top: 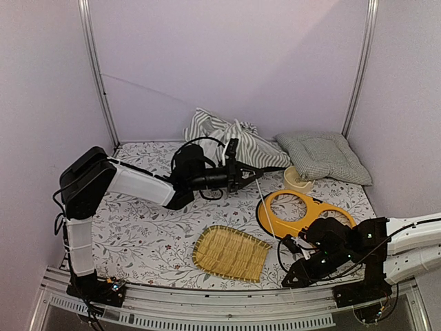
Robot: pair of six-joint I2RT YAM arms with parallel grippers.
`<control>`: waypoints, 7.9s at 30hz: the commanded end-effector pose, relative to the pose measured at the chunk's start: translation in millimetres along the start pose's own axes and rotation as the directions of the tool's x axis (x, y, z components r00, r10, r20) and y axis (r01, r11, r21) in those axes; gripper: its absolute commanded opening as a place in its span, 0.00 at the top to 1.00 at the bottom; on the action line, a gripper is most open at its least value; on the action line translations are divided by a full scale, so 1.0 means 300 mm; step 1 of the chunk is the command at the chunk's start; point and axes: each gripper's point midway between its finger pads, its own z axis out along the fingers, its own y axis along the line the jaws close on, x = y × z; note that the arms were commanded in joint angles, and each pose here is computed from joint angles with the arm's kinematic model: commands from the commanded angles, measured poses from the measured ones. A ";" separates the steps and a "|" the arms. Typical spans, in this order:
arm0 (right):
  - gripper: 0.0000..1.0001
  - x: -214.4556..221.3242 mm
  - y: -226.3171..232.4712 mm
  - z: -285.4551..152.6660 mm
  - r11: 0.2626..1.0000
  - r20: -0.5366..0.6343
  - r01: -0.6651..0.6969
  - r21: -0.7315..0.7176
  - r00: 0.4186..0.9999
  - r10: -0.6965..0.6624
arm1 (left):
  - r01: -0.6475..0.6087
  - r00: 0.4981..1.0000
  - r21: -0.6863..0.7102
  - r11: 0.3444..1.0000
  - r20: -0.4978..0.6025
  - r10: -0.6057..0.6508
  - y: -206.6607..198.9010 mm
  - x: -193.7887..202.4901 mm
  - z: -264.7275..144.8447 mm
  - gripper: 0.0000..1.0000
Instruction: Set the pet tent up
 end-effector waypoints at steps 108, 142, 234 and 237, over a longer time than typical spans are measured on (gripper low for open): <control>1.00 -0.649 0.621 -0.137 0.873 0.471 0.319 -0.368 0.874 -0.120 | -0.711 0.626 -0.501 0.494 -0.131 0.769 -0.109 0.224 -0.423 1.00; 1.00 -0.841 0.723 -0.678 0.840 0.827 0.512 -0.181 0.542 -0.152 | -0.805 0.532 -0.449 0.388 -0.255 0.808 -0.238 0.419 -0.349 1.00; 1.00 -1.008 0.542 -0.628 0.888 0.835 0.422 -0.184 0.544 -0.086 | -0.817 0.561 -0.398 0.417 -0.384 0.733 -0.091 0.585 -0.362 1.00; 1.00 -1.008 0.537 -0.619 0.889 0.833 0.419 -0.186 0.546 -0.083 | -0.816 0.562 -0.400 0.417 -0.380 0.735 -0.094 0.581 -0.363 1.00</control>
